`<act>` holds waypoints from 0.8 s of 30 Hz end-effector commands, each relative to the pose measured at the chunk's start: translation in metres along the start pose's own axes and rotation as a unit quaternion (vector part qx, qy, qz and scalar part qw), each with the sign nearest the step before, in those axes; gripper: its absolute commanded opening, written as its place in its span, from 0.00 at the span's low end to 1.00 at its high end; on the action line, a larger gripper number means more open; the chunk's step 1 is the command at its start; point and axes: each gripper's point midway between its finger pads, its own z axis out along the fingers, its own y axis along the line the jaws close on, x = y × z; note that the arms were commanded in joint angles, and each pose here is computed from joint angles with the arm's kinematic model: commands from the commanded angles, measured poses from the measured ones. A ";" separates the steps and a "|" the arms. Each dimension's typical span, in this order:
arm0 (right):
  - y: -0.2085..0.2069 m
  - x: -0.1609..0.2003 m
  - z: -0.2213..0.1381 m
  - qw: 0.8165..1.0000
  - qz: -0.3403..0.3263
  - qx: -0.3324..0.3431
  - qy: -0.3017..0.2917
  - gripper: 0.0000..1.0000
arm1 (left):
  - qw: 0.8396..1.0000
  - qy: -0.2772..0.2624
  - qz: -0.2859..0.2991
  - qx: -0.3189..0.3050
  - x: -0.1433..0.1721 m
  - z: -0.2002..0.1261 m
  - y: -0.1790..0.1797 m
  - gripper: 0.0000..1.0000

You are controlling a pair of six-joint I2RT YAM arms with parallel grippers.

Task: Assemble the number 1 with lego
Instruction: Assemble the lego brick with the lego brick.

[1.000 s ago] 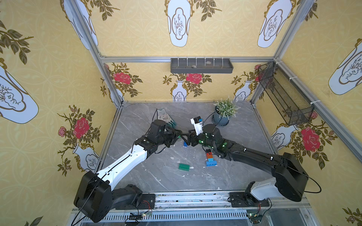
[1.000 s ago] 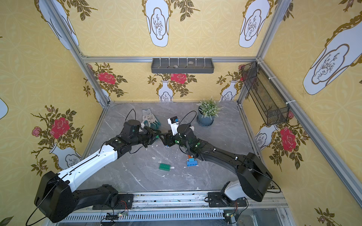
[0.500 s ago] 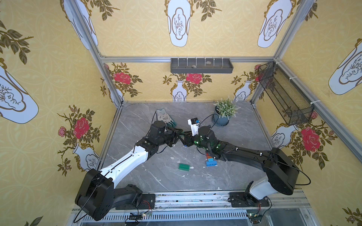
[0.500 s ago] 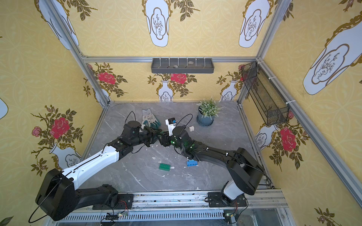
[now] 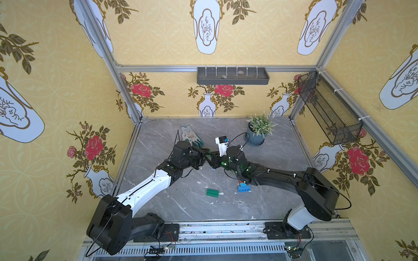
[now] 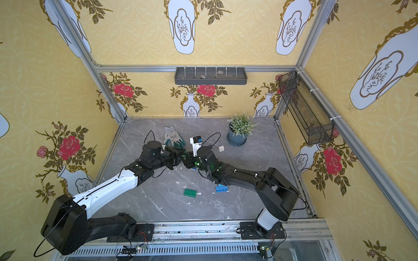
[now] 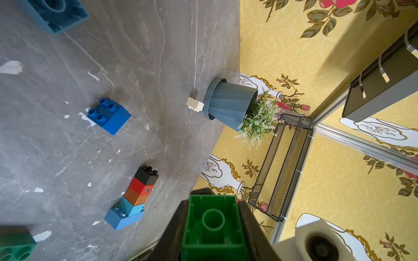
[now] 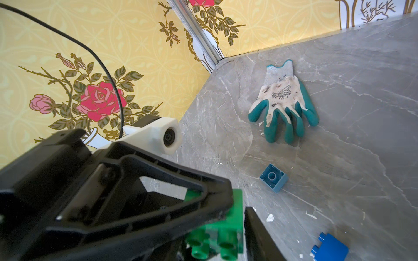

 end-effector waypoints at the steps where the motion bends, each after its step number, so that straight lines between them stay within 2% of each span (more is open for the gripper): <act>1: 0.000 -0.022 0.002 0.999 -0.001 0.006 -0.048 0.38 | 1.000 0.028 -0.006 -0.001 0.010 0.000 0.003 0.33; 5: 0.000 -0.021 0.003 0.999 -0.010 0.005 -0.048 0.33 | 0.999 0.029 -0.014 0.001 0.010 -0.001 0.003 0.34; 8: 0.000 -0.021 0.002 0.999 -0.014 0.005 -0.048 0.31 | 0.999 0.031 -0.017 0.003 0.011 -0.001 0.003 0.40; 12: -0.001 -0.019 0.001 0.999 -0.014 0.005 -0.047 0.30 | 1.000 0.018 -0.020 -0.003 0.007 -0.004 0.005 0.66; 15: -0.006 -0.018 -0.002 0.999 -0.014 0.017 -0.042 0.29 | 0.999 -0.010 -0.029 -0.020 -0.001 -0.012 0.018 0.76; 20: -0.020 -0.005 -0.016 0.999 -0.019 0.049 -0.007 0.29 | 0.993 -0.095 -0.042 -0.060 -0.029 -0.042 0.050 0.76; 24: -0.022 0.017 -0.031 0.991 -0.088 0.064 0.079 0.29 | 0.982 -0.164 0.021 -0.087 -0.053 -0.073 0.065 0.74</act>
